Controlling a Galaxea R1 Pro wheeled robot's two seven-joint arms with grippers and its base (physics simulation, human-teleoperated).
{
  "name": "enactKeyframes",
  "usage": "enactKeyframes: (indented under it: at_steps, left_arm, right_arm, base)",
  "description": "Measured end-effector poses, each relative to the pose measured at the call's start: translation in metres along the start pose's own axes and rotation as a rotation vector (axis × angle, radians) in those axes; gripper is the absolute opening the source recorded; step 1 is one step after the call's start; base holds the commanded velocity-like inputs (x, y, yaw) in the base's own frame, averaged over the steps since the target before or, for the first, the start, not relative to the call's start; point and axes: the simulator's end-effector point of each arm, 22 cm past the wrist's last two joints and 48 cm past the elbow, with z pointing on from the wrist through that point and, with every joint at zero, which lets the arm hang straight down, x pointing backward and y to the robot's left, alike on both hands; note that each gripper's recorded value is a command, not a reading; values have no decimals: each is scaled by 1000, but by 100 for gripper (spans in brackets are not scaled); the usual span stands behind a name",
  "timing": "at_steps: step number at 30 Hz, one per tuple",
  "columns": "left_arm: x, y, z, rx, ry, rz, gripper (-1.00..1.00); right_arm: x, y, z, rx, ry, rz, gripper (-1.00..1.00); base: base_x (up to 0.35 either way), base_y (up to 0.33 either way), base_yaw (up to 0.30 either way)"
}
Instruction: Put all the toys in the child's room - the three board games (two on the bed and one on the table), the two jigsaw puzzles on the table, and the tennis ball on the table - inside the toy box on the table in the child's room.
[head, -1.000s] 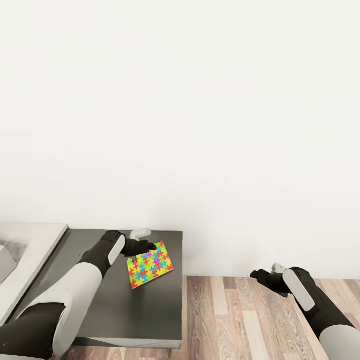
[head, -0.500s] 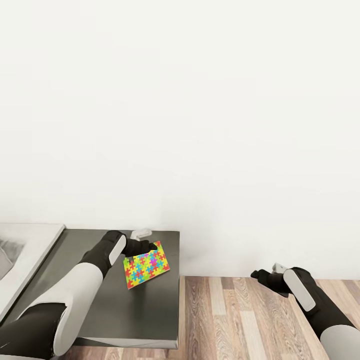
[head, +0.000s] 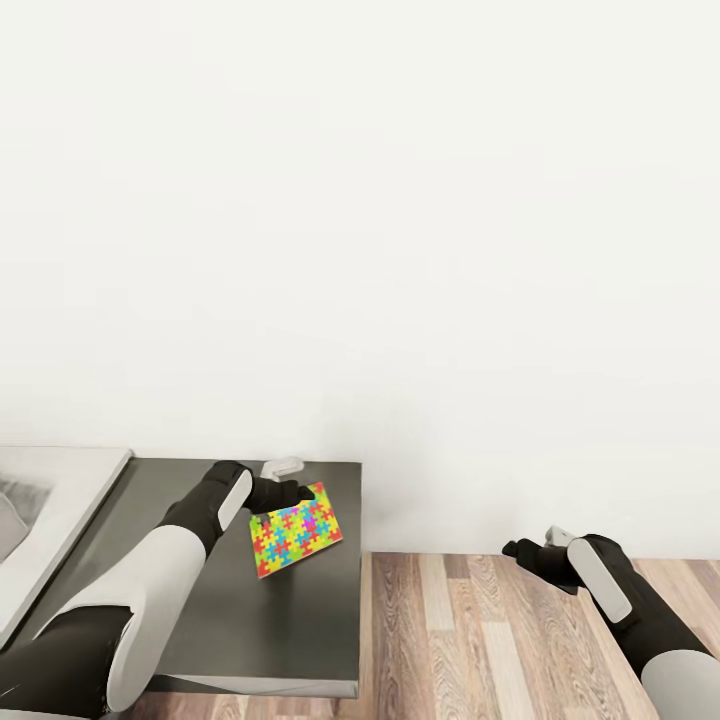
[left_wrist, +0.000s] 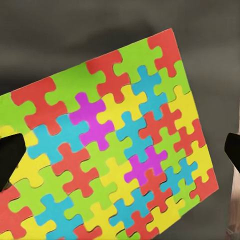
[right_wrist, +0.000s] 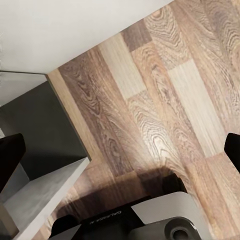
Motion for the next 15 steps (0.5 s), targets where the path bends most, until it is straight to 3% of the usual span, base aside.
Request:
enactKeyframes:
  at_steps: [10, 15]
  left_arm:
    - [0, 6, 0, -23, 2, 4, 100]
    - [0, 24, -2, -107, 2, 4, 100]
  right_arm:
    - [1, 2, 0, -3, 2, 0, 100]
    - [2, 3, 1, -4, 2, 0, 100]
  base:
    - [0, 7, 0]
    - [0, 0, 0]
